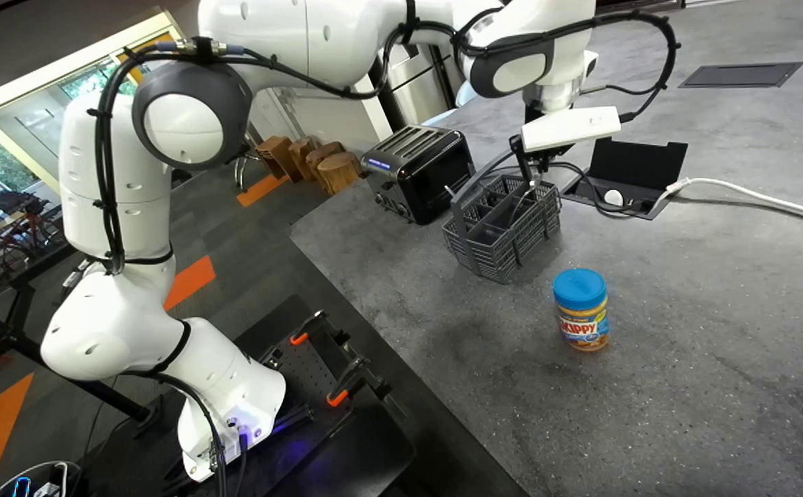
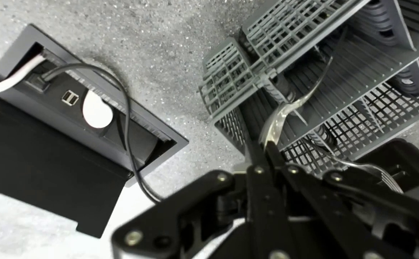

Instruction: Take the spoon out of the basket and put it on the table

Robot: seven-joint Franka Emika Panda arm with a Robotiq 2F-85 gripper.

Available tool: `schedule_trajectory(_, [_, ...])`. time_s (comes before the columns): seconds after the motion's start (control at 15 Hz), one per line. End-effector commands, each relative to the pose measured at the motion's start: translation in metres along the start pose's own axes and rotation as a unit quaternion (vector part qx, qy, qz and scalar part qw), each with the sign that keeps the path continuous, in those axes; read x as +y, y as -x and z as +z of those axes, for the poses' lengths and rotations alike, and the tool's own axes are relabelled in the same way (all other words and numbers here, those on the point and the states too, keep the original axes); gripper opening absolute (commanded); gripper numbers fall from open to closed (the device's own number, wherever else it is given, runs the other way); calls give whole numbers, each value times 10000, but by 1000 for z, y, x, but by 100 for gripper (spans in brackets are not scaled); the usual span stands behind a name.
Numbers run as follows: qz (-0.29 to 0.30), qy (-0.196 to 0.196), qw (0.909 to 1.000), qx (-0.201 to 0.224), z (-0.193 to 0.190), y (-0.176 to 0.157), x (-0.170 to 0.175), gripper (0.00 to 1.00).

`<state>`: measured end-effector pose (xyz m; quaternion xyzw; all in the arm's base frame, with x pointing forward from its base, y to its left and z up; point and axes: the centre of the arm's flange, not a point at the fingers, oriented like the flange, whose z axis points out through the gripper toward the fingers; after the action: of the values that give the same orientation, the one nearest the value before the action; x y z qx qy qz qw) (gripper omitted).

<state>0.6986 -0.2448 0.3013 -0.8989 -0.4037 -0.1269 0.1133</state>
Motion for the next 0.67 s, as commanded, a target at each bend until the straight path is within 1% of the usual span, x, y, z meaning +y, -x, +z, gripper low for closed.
schedule_trajectory(0.0, [-144,537,9984,36,-49,-9,-42,1])
schedule_trajectory(0.13, [-237,883,9958,84,-77,-15,-58,1])
schedule_trajectory(0.33, [-319,1263,9913,167,-118,-15,-81,1])
schedule_trajectory(0.47, [-375,1385,9894,203,-144,-9,-95,1])
schedule_trajectory(0.6, [-278,1418,9894,168,-170,3,-105,1])
